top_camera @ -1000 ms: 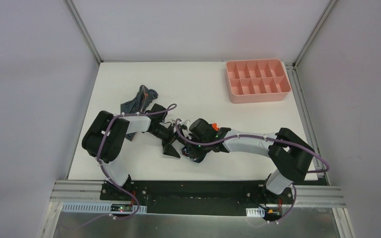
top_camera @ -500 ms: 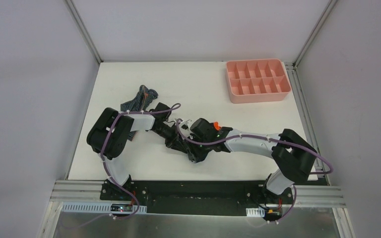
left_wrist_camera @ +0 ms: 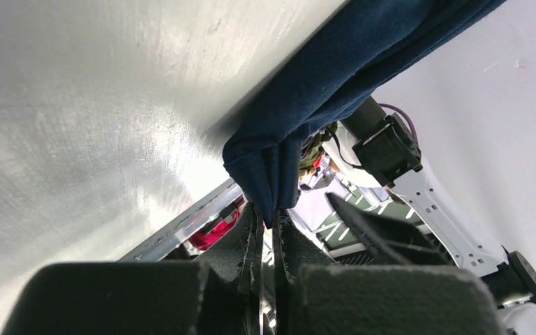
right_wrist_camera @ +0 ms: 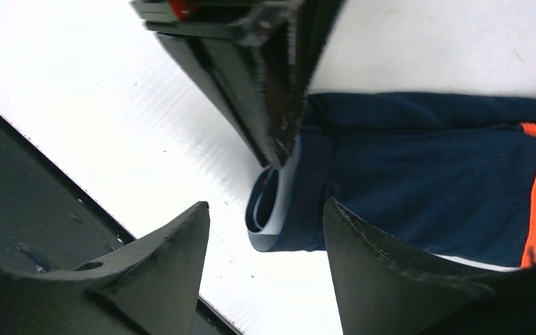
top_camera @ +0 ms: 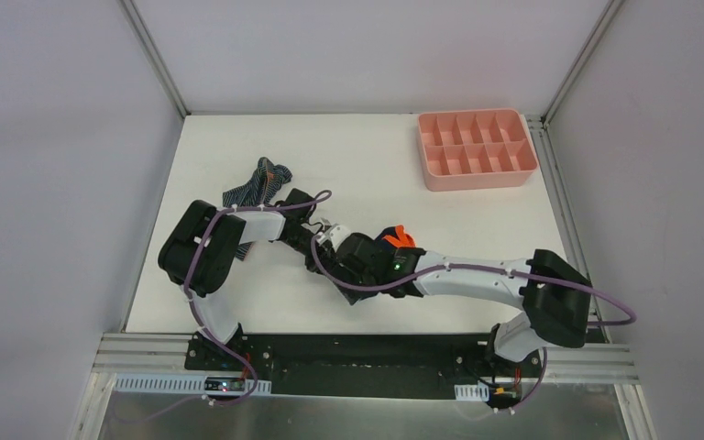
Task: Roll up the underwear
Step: Roll the underwear to the center of the board.
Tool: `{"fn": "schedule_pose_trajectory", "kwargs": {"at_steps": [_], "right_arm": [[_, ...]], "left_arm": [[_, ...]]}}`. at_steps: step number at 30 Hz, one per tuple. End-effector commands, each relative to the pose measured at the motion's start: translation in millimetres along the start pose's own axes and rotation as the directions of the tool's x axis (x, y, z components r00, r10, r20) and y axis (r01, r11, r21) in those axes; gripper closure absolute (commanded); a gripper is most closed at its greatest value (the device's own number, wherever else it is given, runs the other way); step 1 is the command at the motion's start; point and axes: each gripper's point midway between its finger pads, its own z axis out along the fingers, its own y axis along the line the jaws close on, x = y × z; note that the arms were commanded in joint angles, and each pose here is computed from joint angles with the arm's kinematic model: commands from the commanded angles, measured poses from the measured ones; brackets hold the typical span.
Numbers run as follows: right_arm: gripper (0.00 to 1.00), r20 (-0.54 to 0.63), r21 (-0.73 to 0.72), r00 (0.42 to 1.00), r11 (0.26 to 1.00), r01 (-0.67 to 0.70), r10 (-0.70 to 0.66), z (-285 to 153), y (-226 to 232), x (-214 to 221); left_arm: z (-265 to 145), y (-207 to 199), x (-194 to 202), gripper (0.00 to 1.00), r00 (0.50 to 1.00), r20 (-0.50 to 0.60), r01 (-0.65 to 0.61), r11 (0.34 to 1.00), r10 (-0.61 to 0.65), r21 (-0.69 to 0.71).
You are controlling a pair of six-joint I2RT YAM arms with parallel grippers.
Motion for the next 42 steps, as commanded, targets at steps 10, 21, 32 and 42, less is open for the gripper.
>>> {"fn": "schedule_pose_trajectory", "kwargs": {"at_steps": [10, 21, 32, 42], "right_arm": [[0.39, 0.006, 0.306, 0.973, 0.927, 0.218, -0.231, 27.4, -6.7, 0.1], [1.00, 0.021, 0.361, 0.978, 0.914, 0.184, -0.205, 32.4, -20.8, -7.4], [1.00, -0.009, -0.172, 0.992, 0.977, -0.124, 0.124, 5.0, 9.8, -16.5], [1.00, -0.147, -0.334, 0.940, 0.880, -0.339, 0.306, 4.5, 15.2, 0.7]], "left_arm": [[-5.6, -15.6, 2.3, 1.00, 1.000, 0.018, -0.014, 1.000, 0.013, 0.019], [-10.3, -21.2, 5.3, 1.00, 0.999, 0.031, -0.027, 0.999, 0.026, 0.031], [-38.7, -37.3, 3.6, 0.51, 0.993, 0.121, -0.009, 0.996, -0.002, 0.094], [-47.0, -25.2, 9.1, 0.52, 0.984, 0.171, 0.025, 0.995, -0.041, 0.096]]}}
